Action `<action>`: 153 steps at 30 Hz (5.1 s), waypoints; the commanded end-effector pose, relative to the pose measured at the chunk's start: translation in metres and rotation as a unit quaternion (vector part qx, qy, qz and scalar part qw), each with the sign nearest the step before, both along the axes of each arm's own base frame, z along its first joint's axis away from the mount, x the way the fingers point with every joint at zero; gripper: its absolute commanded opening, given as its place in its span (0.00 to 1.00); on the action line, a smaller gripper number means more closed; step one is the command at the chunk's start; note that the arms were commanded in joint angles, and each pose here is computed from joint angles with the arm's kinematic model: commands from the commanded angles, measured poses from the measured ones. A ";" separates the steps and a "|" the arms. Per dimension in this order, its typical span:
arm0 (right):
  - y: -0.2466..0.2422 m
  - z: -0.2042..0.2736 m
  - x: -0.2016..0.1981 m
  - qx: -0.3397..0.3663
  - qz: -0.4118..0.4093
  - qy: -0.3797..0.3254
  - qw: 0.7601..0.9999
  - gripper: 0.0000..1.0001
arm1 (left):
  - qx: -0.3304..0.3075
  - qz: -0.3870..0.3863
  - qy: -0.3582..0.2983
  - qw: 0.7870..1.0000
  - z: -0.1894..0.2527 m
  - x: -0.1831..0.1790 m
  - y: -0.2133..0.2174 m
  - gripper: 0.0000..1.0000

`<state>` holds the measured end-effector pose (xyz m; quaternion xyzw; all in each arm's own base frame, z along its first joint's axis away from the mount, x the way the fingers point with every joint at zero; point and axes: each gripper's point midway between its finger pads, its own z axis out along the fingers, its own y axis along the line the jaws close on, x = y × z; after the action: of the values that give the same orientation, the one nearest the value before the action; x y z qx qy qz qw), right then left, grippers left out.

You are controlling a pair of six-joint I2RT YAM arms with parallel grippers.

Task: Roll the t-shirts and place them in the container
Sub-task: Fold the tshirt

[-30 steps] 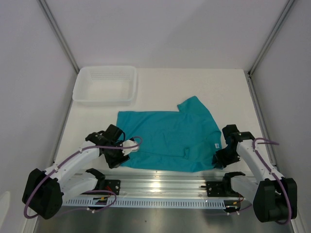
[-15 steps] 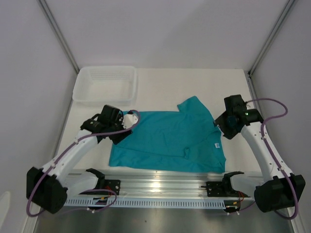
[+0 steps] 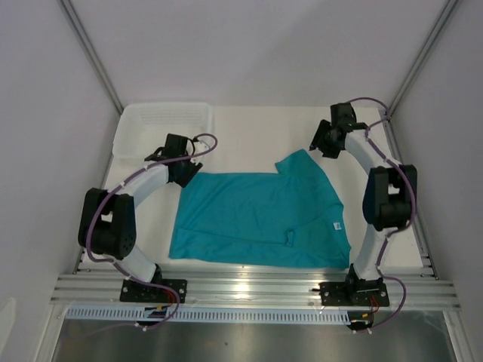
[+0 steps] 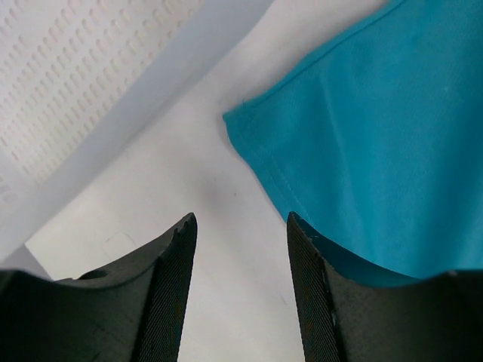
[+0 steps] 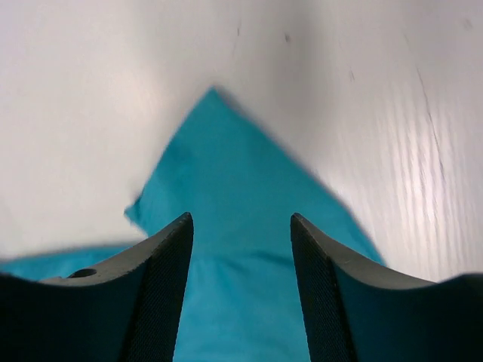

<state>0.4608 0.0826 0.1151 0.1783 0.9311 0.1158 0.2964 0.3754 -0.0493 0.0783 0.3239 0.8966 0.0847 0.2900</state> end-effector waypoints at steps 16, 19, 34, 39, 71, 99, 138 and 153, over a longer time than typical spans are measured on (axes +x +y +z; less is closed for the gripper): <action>0.023 -0.108 0.061 -0.028 0.058 0.096 0.993 0.56 | -0.039 0.025 0.078 0.996 -0.043 0.042 -0.012 0.52; 0.026 -0.109 0.059 -0.020 0.058 0.096 0.994 0.55 | -0.054 0.013 0.103 0.993 -0.051 0.041 -0.020 0.51; 0.046 -0.088 0.040 -0.016 0.104 0.072 0.992 0.46 | -0.055 0.018 0.127 0.990 -0.056 0.037 -0.015 0.33; 0.040 -0.095 0.039 -0.022 0.091 0.082 0.992 0.31 | -0.063 0.007 0.118 0.991 -0.051 0.033 -0.017 0.01; 0.000 0.012 -0.118 -0.023 0.018 -0.018 0.999 0.00 | -0.077 -0.070 0.040 0.994 0.002 -0.040 -0.014 0.01; -0.018 -0.026 -0.216 -0.044 -0.023 0.041 0.998 0.00 | -0.059 -0.065 0.070 0.994 -0.009 -0.089 0.000 0.01; -0.027 -0.074 -0.255 -0.045 -0.102 0.129 0.985 0.34 | -0.084 -0.066 0.153 0.982 -0.048 -0.129 -0.006 0.12; 0.054 0.001 -0.188 -0.068 0.073 -0.013 0.995 0.45 | -0.084 -0.062 0.137 0.985 -0.014 -0.138 -0.003 0.52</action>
<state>0.2473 0.1080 0.1126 0.1527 0.9415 0.0615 0.2941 0.2299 -0.0534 0.0444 0.3650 0.9128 -0.0614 0.1727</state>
